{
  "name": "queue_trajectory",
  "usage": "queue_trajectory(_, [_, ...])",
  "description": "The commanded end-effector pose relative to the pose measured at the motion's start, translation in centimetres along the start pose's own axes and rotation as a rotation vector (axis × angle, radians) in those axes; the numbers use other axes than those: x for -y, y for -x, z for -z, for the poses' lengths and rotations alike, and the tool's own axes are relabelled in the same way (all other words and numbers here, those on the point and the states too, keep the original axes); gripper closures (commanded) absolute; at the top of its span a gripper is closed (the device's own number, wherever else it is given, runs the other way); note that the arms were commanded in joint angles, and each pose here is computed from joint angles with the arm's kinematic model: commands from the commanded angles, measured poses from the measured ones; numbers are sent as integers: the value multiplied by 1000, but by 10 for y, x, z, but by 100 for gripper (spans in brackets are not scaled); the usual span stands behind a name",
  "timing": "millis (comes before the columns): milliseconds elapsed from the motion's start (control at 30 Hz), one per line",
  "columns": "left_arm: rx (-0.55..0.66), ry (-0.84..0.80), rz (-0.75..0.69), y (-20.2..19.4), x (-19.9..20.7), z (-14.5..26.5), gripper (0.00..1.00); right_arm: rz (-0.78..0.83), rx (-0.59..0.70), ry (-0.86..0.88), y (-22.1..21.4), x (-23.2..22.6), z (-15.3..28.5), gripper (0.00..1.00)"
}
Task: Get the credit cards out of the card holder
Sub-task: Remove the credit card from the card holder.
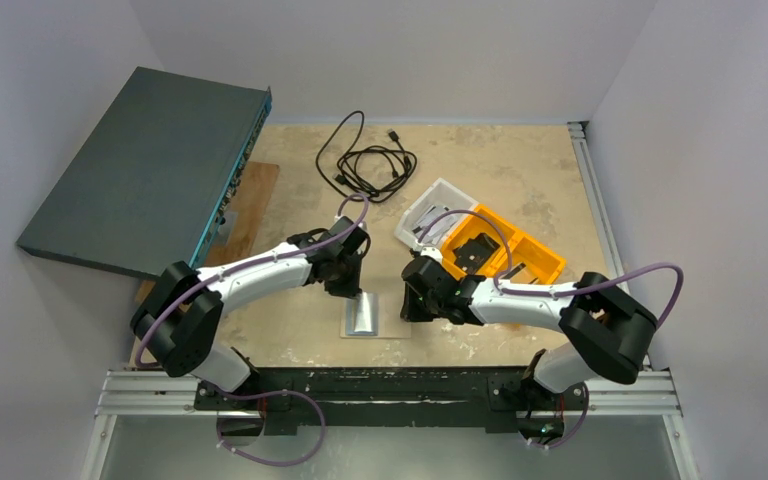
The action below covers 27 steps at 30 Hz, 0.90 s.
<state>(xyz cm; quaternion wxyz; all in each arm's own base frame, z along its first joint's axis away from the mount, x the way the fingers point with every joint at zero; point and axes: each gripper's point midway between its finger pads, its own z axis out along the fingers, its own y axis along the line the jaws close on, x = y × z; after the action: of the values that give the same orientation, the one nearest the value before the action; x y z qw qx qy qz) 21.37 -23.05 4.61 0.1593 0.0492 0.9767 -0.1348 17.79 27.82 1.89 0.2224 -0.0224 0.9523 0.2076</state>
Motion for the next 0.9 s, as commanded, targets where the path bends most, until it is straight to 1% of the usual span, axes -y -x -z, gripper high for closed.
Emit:
queue_trajectory(0, [61,17,-18,14,0,11,86,10,-42,-27,-14,9,-11,94])
queue_trajectory(367, [30,-9,-6,7,4,-2,86,8,-47,-28,-16,10,-13,94])
queue_trajectory(433, [22,-7,-2,6,3,-4,83,7,-48,-30,-16,11,-13,94])
queue_trajectory(567, [27,-9,5,4,2,-3,73,6,-50,-30,-17,12,-13,94])
queue_trajectory(633, [25,-6,6,2,1,-3,71,5,-52,-29,-18,12,-14,94])
queue_trajectory(867, [5,-51,4,-4,7,-7,70,8,-55,-28,-18,11,-14,94])
